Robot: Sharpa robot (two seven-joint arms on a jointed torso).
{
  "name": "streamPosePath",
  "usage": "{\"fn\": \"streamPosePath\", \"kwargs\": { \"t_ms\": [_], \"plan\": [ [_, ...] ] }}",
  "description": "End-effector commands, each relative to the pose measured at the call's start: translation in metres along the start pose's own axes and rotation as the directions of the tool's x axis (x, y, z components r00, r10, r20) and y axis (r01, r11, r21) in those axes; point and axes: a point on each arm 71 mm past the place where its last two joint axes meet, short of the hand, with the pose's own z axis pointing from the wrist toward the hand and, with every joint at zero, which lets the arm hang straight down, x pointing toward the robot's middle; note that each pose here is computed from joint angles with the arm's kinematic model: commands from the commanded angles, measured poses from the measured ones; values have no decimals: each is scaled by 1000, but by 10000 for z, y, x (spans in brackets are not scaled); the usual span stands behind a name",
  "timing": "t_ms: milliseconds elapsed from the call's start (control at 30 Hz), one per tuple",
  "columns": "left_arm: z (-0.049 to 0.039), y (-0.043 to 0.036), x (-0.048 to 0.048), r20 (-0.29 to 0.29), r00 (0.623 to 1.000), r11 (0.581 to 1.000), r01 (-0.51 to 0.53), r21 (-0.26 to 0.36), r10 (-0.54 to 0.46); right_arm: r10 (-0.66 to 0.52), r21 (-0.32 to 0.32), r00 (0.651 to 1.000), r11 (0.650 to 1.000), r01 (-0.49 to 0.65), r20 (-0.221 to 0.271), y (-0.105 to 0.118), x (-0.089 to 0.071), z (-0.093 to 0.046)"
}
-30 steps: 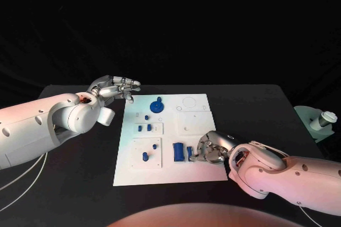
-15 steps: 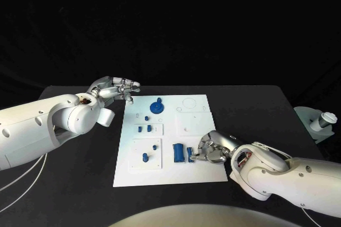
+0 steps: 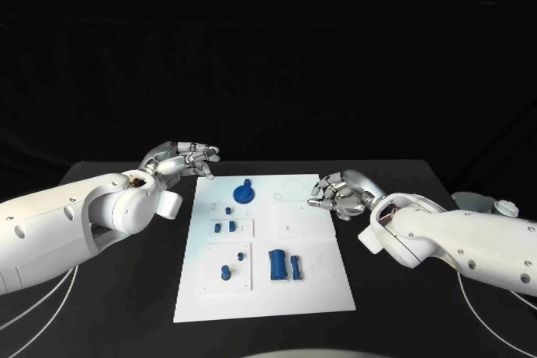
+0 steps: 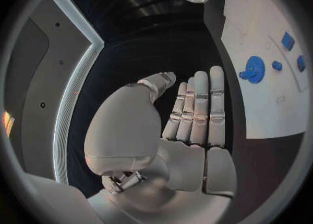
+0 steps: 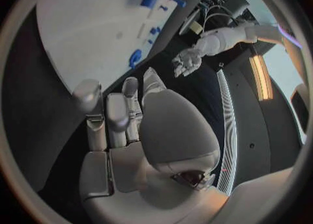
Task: Assemble the parts on the task board
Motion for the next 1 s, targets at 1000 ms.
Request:
{"fn": "streamPosePath", "kwargs": {
  "t_ms": [1000],
  "plan": [
    [237,207,147,231,969,990,59,129,-88,478,-119,856,878,-464,195,-64,-341,739]
  ]
}}
